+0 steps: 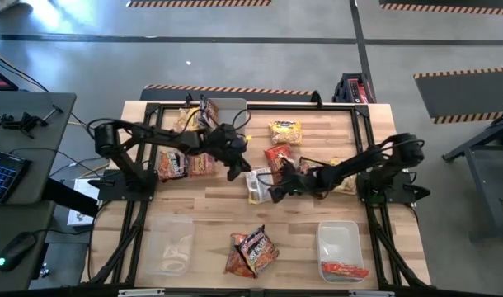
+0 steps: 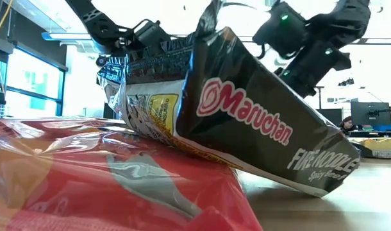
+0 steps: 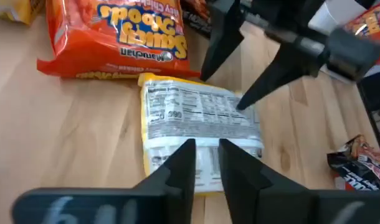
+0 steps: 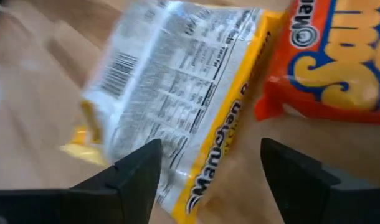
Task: Sort Maruchan noodles
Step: Put the bottom left yellow noodle pack into the transparent bin
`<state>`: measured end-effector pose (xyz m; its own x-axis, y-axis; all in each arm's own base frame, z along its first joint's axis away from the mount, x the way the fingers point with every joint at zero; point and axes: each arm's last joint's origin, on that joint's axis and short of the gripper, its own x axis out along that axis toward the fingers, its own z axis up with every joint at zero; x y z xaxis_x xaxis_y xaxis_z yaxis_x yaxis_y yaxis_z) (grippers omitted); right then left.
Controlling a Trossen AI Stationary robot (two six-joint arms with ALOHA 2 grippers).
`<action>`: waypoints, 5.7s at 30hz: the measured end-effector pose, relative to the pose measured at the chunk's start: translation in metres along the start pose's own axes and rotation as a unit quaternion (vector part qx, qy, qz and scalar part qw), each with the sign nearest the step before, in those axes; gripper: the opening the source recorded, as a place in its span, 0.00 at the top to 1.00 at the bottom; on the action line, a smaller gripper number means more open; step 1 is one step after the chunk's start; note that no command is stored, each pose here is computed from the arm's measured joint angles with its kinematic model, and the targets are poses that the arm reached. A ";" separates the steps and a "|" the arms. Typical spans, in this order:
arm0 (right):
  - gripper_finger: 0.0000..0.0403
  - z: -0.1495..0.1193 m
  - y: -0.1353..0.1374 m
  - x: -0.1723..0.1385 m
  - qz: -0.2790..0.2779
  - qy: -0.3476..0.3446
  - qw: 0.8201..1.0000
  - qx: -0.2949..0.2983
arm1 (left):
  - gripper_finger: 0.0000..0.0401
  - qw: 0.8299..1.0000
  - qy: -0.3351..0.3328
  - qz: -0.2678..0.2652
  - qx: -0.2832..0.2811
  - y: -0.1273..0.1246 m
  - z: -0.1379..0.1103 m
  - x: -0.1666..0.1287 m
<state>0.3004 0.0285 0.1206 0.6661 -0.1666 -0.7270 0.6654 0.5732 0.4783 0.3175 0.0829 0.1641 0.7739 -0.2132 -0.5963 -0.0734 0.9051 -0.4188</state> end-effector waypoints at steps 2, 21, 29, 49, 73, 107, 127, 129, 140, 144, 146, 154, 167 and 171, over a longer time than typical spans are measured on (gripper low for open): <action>0.39 0.003 0.004 0.007 -0.004 0.001 1.000 -0.008 | 0.80 1.000 -0.002 -0.003 0.001 0.002 0.002 -0.001; 0.99 0.017 0.019 0.020 0.020 -0.042 0.975 -0.216 | 0.69 0.999 0.026 -0.031 -0.037 0.011 -0.002 -0.007; 1.00 0.026 0.020 0.022 0.041 -0.056 0.938 -0.340 | 0.57 0.999 0.036 -0.003 -0.003 0.012 -0.005 -0.006; 1.00 0.044 0.045 0.017 0.033 -0.109 0.756 -0.645 | 0.47 0.984 0.104 -0.012 0.144 0.003 0.018 -0.016; 0.86 0.053 0.059 0.006 0.020 -0.002 0.808 -0.589 | 0.46 0.978 0.173 -0.002 0.117 0.024 -0.002 0.018; 0.38 0.074 -0.007 0.007 0.158 -0.006 0.967 -0.198 | 1.00 0.968 0.138 -0.015 0.210 0.001 0.012 0.000; 0.35 0.061 0.002 0.041 0.265 0.000 0.961 -0.083 | 1.00 0.966 0.133 0.017 0.220 -0.010 0.016 -0.005; 0.35 0.058 0.004 0.041 0.256 -0.007 0.963 -0.084 | 1.00 0.967 0.133 0.017 0.216 -0.010 0.016 -0.005; 0.54 0.046 0.012 0.040 0.216 -0.042 0.973 -0.071 | 1.00 0.972 0.109 0.019 0.207 -0.013 0.023 -0.013; 0.66 0.045 0.013 0.040 0.209 -0.052 0.974 -0.074 | 1.00 0.974 0.105 0.020 0.201 -0.015 0.025 -0.016; 0.72 0.045 0.012 0.041 0.204 -0.057 0.974 -0.081 | 1.00 0.974 0.105 0.019 0.201 -0.016 0.024 -0.015; 0.89 0.045 0.011 0.041 0.193 -0.069 0.971 -0.126 | 0.99 0.977 0.102 0.021 0.186 -0.016 0.025 -0.015; 0.90 0.060 0.008 0.031 0.212 -0.064 0.947 -0.233 | 0.79 0.972 0.115 0.015 0.202 -0.029 0.046 -0.024; 0.90 0.076 0.018 0.015 0.172 -0.054 0.933 -0.312 | 0.71 0.970 0.128 0.013 0.205 -0.035 0.057 -0.031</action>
<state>0.3477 -0.0246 0.1558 0.8566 0.0535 -0.5132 0.1026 0.9571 0.2709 0.3317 0.0791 0.2365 0.5892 -0.2257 -0.7758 0.2068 0.9703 -0.1252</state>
